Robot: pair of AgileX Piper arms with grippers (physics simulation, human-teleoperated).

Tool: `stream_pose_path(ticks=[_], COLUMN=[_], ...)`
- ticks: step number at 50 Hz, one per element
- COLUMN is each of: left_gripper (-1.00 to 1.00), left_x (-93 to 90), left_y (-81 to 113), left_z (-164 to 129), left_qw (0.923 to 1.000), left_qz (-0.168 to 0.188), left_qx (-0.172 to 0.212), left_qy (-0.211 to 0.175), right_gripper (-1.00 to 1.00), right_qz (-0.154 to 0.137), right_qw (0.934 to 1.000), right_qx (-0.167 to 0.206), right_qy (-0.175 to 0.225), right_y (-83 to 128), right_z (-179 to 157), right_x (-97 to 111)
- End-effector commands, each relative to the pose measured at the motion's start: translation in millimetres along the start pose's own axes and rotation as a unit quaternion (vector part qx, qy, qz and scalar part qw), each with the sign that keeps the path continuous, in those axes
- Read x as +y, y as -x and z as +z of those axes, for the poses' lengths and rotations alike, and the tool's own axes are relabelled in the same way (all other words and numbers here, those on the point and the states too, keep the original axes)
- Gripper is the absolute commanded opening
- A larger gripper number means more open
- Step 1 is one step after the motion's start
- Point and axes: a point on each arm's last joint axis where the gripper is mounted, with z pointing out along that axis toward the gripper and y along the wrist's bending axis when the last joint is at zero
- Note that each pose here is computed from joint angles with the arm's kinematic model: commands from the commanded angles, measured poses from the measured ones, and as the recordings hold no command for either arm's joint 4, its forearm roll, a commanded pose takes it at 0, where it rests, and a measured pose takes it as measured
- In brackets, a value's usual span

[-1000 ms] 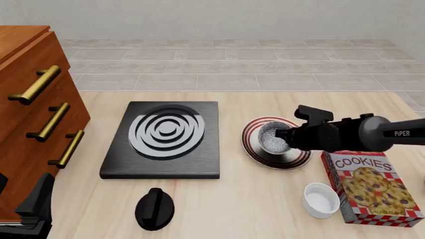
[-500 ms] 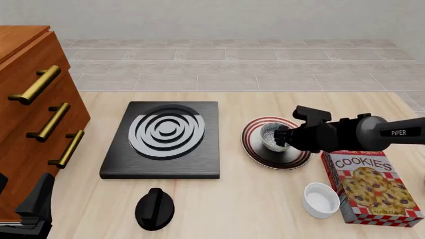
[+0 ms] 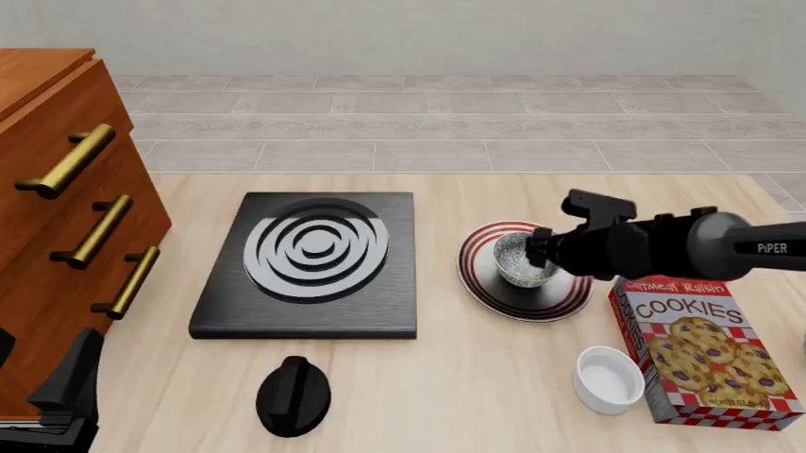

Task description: Pick the akita bowl next to the ramekin and place it on the plate.

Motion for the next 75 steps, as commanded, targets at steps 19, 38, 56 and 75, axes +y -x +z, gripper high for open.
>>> stream_pose_path(ticks=[19,38,56,75], left_gripper=[1.00,1.00,1.00,1.00], left_x=[0.0,0.0,0.0,0.0], left_y=[0.0,0.0,0.0,0.0], left_z=[0.0,0.0,0.0,0.0], left_qw=[1.0000,1.0000,1.0000,1.0000], left_qz=[0.000,0.000,0.000,0.000], left_qx=[0.000,0.000,0.000,0.000], left_qy=[0.000,0.000,0.000,0.000], right_gripper=[1.00,1.00,1.00,1.00], right_qz=[-0.001,-0.006,-0.007,-0.009], right_qw=[0.9996,0.9989,0.9981,0.9962], right_qx=[-0.027,-0.045,-0.059,-0.084], right_qy=[0.003,0.012,0.018,0.022], right_y=[19.1,23.2,22.2,28.1], right_z=[-31.3,-59.1,-81.4,-109.2], right_x=[0.8,5.6,7.0,6.3])
